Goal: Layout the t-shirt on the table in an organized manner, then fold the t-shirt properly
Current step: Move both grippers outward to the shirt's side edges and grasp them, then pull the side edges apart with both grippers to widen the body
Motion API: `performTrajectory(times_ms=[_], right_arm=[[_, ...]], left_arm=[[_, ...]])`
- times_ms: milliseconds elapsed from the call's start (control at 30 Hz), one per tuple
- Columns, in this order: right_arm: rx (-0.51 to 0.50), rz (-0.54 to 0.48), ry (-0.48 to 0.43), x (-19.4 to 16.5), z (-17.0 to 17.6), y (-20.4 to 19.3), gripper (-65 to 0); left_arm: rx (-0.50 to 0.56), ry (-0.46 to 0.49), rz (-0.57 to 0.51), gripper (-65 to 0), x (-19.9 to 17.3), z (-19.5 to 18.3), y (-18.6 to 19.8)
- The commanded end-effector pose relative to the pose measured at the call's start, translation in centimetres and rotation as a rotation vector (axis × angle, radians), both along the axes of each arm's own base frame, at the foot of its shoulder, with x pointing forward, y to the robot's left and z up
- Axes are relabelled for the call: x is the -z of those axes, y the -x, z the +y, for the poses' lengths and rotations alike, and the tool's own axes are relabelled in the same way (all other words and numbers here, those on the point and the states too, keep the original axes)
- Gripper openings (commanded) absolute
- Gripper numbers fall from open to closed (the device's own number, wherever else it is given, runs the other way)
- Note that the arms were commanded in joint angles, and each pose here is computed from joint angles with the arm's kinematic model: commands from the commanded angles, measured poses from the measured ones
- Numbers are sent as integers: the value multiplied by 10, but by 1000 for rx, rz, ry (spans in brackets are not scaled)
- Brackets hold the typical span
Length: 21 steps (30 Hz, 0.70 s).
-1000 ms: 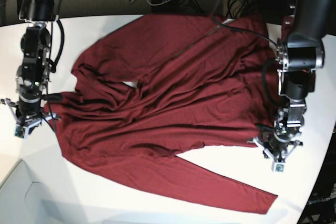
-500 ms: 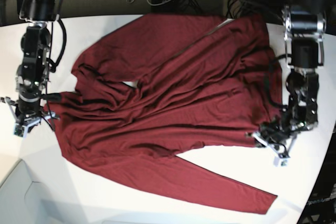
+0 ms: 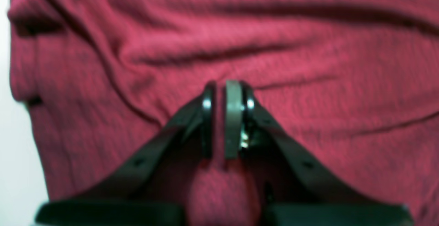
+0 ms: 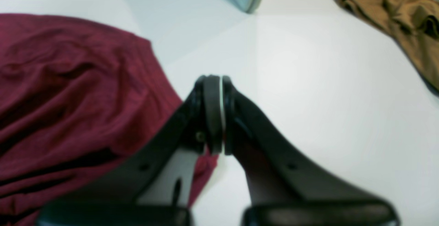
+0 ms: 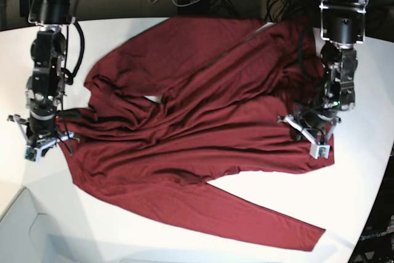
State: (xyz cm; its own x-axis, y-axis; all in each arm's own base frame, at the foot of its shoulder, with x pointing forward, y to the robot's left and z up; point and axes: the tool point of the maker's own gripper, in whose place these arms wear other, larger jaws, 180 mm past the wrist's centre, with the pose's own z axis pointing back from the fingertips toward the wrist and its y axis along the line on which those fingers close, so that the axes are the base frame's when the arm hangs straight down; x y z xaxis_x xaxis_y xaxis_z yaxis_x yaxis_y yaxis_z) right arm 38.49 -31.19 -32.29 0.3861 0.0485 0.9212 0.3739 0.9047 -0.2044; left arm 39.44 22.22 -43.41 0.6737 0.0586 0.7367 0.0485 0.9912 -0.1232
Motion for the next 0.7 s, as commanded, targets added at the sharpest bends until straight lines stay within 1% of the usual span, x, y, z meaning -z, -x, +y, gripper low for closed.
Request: performTrajectory(times_ms=[0,133,167,233,367,467,567,667], right_arm=[[3,-58,36,-21,-7,-7,-650],[3,-54,36,-20,-7,-6,-650],[3,-54,36,-20,-7,-6,-650],[3,-54,36,-20,-7,-6,-650],[3,-51,36,-19,-7,-5,-650],[3,-42,26,-14,-5,-3,-650],[5,-22,10,-4,-2,-2,-650],[10,-1,5,4,-3,-1,-650]], left_arm=[[-24,-61,97,-600,20,18,11],[-71,-104,114,-600,40,42,3],[-86,-112,107,-600,43,48,0],[-106,-131,58,-600,40,57,-13],[-109,-178,-50,-600,15,68,-45],[-92,-211,-145,-600,-19,69,-76],[-96,-208,-206,-600,-48,68,-101],[-92,-186,-247,-600,-65,55,-117]])
